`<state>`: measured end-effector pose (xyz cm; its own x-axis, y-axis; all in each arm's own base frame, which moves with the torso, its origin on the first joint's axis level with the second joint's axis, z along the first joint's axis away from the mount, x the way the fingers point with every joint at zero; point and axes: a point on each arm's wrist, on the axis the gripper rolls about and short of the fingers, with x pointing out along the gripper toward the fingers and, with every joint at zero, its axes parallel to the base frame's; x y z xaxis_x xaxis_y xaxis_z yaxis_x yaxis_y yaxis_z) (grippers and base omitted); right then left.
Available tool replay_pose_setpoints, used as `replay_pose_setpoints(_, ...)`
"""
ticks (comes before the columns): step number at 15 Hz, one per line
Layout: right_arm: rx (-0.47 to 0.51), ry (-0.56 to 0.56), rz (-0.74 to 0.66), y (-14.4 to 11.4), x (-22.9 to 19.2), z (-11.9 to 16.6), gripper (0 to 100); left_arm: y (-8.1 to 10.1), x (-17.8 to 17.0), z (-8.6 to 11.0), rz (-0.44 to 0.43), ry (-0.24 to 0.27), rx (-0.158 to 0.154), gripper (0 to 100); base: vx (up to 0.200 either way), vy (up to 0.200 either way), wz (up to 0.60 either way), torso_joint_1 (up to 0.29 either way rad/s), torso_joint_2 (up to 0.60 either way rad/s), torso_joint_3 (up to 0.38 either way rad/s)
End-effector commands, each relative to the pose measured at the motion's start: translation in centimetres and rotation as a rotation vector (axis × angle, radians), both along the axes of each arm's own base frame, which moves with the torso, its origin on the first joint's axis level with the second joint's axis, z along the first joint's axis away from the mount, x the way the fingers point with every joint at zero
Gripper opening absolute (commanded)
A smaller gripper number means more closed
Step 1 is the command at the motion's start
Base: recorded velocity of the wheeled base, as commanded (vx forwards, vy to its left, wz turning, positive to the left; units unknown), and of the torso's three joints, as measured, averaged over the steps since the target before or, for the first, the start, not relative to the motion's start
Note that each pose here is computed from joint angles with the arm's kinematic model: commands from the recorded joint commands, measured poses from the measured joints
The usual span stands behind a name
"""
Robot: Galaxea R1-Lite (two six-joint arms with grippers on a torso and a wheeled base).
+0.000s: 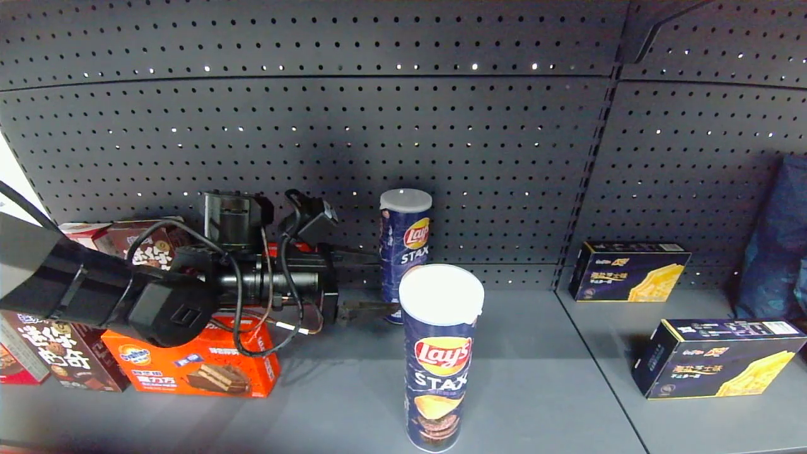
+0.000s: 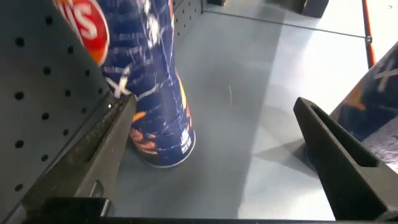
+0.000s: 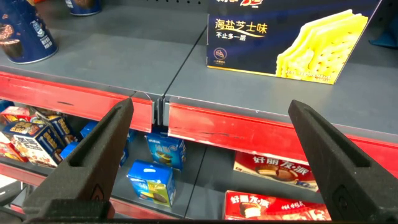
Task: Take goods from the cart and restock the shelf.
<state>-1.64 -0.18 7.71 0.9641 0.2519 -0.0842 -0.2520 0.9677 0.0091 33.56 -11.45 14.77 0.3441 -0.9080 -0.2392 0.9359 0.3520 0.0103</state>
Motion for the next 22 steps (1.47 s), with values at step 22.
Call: replay_pose_setpoints(22, -0.001, 0.001, 0.001, 0.0, 0.0, 0.0, 100, 2.2, 1.5, 1.6, 0.113, -0.104, 0.022, 100, 0.000, 0.000, 0.00, 0.000, 0.00, 0.000)
